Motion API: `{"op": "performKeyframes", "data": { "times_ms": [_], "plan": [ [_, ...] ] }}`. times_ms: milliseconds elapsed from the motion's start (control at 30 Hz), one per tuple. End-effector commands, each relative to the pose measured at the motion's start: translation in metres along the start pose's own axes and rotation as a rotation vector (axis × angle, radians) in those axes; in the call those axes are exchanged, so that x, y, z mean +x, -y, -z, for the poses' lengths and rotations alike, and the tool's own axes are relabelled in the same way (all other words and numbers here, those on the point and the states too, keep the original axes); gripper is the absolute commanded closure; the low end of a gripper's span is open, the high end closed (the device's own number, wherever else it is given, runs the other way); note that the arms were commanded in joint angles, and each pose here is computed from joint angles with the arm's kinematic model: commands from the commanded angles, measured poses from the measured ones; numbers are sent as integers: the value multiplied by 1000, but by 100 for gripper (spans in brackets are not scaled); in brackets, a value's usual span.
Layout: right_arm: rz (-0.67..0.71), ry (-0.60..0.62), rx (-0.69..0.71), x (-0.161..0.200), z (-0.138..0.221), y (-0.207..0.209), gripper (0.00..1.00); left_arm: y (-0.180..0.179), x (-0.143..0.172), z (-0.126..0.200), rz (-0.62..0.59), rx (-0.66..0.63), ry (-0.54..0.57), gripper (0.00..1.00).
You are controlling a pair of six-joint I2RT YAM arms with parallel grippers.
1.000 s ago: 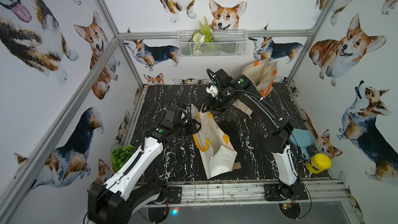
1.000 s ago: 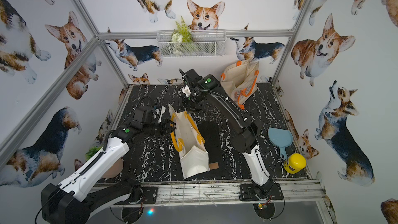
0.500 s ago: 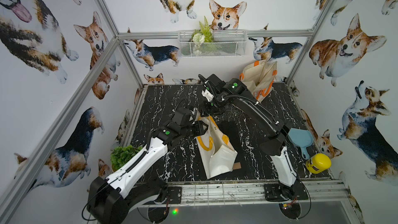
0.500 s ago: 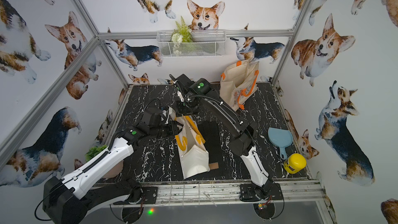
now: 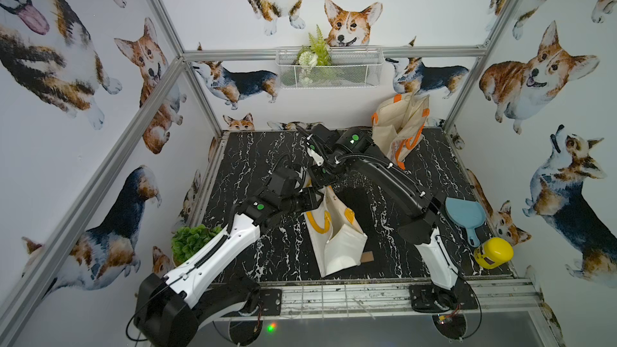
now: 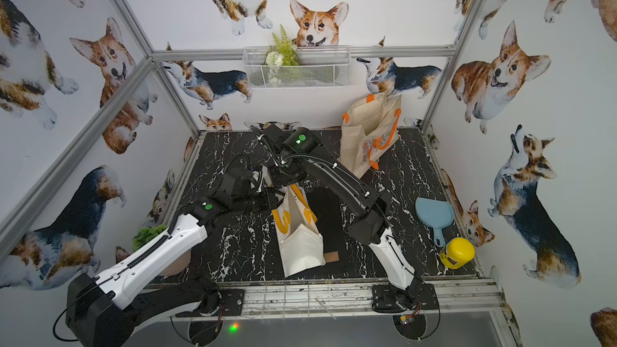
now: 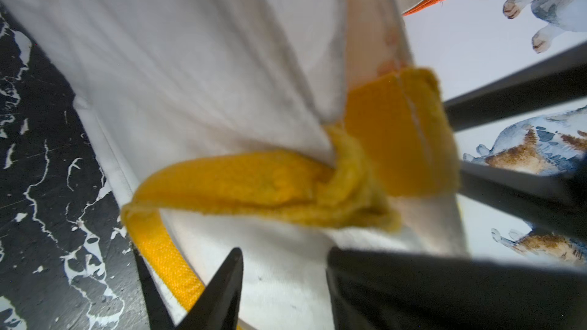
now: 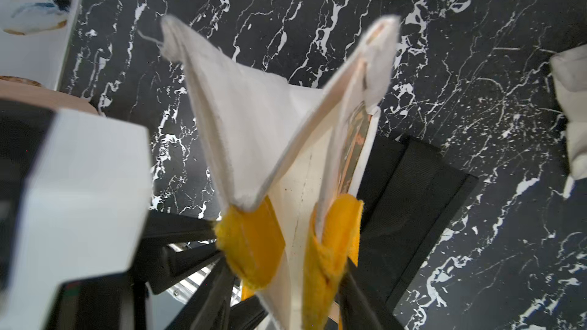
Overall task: Put away the canvas bag
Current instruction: Press the canvas bag.
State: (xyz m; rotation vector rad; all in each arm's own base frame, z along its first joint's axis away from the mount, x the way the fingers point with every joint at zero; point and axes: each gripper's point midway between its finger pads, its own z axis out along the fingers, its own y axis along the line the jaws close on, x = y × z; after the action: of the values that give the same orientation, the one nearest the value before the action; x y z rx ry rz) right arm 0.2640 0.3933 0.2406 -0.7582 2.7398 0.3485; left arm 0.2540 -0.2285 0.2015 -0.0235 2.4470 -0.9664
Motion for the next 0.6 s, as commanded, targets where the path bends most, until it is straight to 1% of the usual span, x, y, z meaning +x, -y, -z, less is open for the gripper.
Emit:
{"op": "performKeyframes", "data": {
  "times_ms": [0, 33, 67, 133, 167, 233, 267, 367, 500, 567],
  "plan": [
    [52, -56, 60, 16, -3, 7, 47, 9, -11, 6, -27, 22, 48, 53],
    [52, -59, 69, 17, -4, 8, 49, 9, -11, 7, -31, 22, 48, 53],
    [52, -66, 77, 19, -4, 10, 53, 10, -11, 9, -36, 21, 50, 53],
    [54, -77, 92, 23, -5, 13, 65, 11, -11, 12, -45, 17, 45, 53],
    [54, -79, 97, 24, -4, 15, 75, 11, -10, 15, -52, 12, 38, 53],
    [55, -72, 89, 25, -1, 15, 99, 9, -6, 22, -68, -9, 24, 53],
    [54, -70, 72, 24, 2, 14, 100, 8, -5, 28, -79, -21, 22, 53],
    [45, -62, -3, 21, 16, 14, 100, 5, -2, 52, -109, -51, 45, 53],
    [40, -54, -127, 25, 63, 27, 100, 10, -3, 88, -135, -44, 109, 52],
    [60, -51, -159, 34, 85, 35, 100, 14, -1, 98, -148, -27, 116, 50]
  ]
}}
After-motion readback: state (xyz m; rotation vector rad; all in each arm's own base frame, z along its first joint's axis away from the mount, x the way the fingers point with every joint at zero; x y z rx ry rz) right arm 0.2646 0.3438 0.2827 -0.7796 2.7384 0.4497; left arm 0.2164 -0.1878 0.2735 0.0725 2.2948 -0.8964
